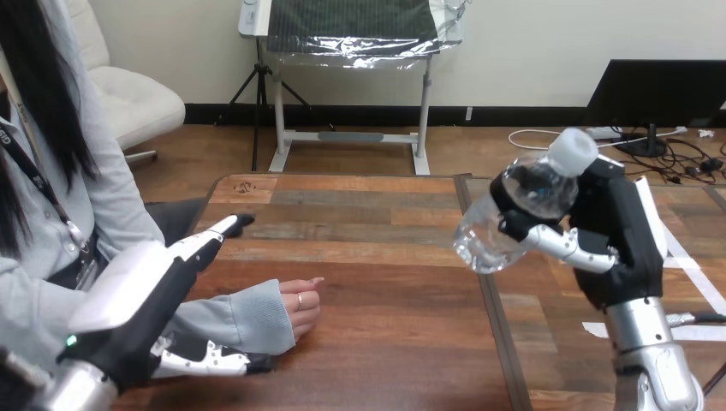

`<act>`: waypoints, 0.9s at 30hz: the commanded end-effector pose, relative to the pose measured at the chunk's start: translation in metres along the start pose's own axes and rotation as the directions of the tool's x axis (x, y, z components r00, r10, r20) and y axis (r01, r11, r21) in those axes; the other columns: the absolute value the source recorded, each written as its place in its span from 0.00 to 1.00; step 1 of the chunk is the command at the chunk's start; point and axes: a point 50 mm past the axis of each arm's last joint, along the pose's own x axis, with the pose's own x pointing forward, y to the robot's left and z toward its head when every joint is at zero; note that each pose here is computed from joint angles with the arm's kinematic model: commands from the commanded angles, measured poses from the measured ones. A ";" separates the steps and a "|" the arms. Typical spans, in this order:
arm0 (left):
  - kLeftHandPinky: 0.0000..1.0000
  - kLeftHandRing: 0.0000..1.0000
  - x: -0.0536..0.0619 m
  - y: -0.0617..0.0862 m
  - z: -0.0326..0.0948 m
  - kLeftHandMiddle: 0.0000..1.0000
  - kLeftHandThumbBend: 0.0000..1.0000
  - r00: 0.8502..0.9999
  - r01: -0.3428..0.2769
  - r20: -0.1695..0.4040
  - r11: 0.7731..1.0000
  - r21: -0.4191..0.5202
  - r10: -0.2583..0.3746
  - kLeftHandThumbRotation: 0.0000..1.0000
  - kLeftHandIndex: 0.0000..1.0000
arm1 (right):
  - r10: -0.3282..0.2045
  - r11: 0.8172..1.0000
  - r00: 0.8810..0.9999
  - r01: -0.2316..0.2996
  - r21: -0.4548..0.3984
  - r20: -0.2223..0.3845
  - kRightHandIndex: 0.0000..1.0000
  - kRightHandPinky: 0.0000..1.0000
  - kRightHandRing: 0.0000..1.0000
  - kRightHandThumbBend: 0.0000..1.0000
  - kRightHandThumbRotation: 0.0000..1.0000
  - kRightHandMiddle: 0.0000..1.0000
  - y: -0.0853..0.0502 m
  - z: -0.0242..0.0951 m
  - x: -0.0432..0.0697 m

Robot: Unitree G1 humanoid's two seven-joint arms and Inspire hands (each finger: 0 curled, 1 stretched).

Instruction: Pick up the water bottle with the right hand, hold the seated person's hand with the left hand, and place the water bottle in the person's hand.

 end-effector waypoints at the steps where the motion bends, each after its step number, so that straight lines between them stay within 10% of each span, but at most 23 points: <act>1: 0.83 0.88 0.019 0.020 0.013 0.88 1.00 0.997 0.004 0.072 0.995 0.102 -0.011 0.27 0.90 | 0.032 0.999 0.991 -0.029 -0.025 0.133 0.37 0.18 0.25 0.66 0.00 0.35 0.001 0.022 0.021; 27: 0.71 0.75 0.038 0.020 0.000 0.79 1.00 0.990 0.133 0.018 0.964 0.231 -0.141 0.23 0.81 | 0.105 0.994 0.974 -0.098 -0.042 0.202 0.36 0.17 0.24 0.65 0.00 0.33 0.007 0.033 0.014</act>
